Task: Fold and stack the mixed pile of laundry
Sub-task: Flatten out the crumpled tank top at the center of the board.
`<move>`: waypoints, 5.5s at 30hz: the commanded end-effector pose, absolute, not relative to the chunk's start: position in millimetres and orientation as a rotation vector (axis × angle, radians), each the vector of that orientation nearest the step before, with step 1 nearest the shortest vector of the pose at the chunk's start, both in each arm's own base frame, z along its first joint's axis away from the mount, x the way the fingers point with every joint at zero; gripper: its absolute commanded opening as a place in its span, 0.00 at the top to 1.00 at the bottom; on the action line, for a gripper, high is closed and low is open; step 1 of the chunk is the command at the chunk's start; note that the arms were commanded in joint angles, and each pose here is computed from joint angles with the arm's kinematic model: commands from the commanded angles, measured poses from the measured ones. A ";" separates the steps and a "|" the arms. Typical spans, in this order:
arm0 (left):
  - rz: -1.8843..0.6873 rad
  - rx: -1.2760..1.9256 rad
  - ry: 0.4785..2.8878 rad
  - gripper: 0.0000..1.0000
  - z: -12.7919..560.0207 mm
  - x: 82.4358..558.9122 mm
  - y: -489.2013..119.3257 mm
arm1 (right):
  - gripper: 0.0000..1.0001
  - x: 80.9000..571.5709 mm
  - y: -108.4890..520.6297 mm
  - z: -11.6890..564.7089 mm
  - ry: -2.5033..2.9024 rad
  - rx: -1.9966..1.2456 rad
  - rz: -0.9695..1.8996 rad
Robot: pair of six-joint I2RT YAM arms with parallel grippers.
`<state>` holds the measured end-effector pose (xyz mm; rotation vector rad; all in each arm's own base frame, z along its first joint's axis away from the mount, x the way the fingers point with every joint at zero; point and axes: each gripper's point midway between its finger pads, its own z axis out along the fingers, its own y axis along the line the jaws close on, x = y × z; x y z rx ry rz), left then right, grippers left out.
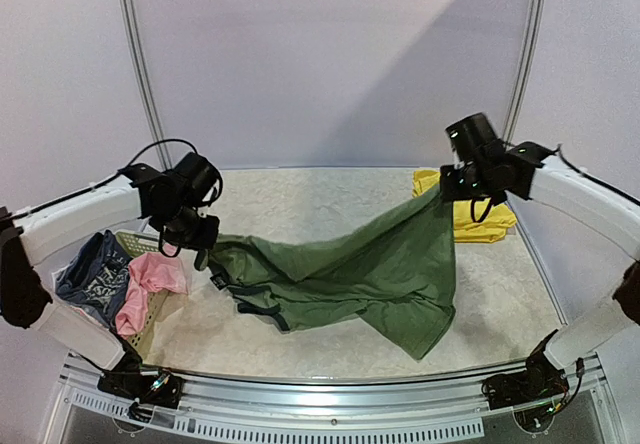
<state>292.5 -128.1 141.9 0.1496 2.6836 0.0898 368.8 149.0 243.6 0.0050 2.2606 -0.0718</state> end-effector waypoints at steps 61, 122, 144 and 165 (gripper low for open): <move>-0.085 0.667 2.624 0.89 32.9 323.7 -315.1 | 1.00 436.6 154.6 158.0 2.430 -0.040 -0.194; -0.155 0.279 1.881 1.00 492.0 346.8 -175.0 | 1.00 349.3 171.6 471.5 1.930 -0.079 0.170; -0.285 0.100 2.555 0.00 163.9 538.6 -168.5 | 0.12 553.5 201.7 198.7 2.422 -0.008 0.194; -0.007 0.297 2.534 0.16 129.4 388.0 -207.2 | 0.26 355.0 237.5 107.3 2.674 -0.154 0.516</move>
